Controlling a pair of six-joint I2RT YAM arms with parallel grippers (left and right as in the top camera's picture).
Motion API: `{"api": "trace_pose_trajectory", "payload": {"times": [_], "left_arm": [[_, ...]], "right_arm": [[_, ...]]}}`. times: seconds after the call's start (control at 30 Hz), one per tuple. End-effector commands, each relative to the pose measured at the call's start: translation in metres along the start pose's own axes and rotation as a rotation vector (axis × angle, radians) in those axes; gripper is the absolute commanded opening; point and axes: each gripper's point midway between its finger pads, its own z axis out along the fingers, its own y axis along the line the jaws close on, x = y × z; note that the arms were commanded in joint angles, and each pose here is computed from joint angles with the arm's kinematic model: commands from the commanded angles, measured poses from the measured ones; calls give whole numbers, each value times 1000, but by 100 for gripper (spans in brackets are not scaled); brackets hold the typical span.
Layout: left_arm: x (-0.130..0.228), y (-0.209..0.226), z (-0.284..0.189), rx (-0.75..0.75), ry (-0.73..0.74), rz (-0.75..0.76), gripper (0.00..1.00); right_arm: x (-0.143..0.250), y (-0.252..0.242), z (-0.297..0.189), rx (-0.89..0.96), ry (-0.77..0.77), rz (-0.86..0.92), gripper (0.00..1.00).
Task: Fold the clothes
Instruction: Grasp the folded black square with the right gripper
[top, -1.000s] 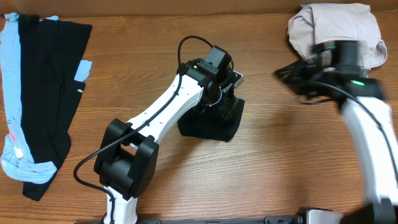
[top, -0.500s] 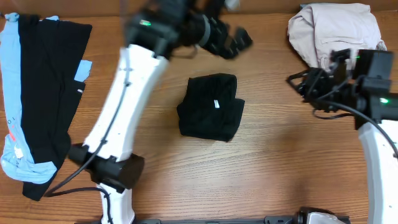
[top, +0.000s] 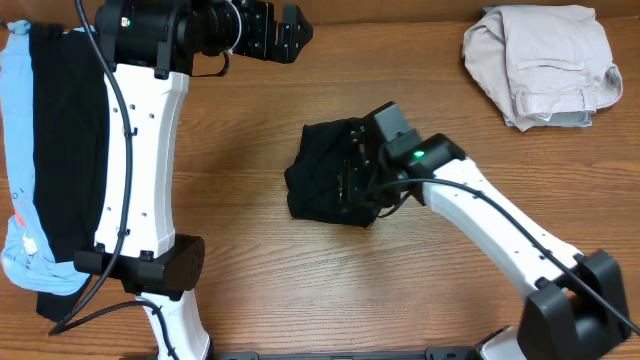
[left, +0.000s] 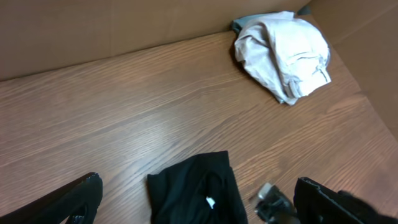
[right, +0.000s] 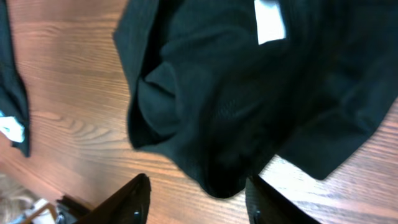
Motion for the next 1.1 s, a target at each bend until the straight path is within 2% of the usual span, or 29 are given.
{"api": "trace_pose_trajectory", "payload": {"times": [0.0, 0.07, 0.13, 0.2, 0.3, 0.33, 0.8, 1.07], "left_arm": [[-1, 7, -2, -41, -3, 20, 100], [0, 6, -1, -40, -2, 22, 100], [0, 6, -1, -39, -2, 29, 100], [0, 7, -1, -45, -1, 29, 100], [1, 7, -1, -47, 6, 26, 100], [2, 7, -1, -47, 9, 24, 100], [7, 8, -1, -50, 29, 41, 100], [11, 21, -2, -123, 48, 54, 100]], "right_arm": [[1, 6, 14, 24, -11, -9, 51], [4, 12, 22, 19, -4, -27, 50], [7, 14, 30, 27, 5, -35, 42], [7, 10, 34, 55, 1, -19, 31], [7, 7, 34, 72, 0, -16, 6], [7, 5, 34, 76, 1, -11, 4], [21, -58, -5, 228, 79, 187, 4], [37, -81, -17, 278, 165, 238, 4]]}}
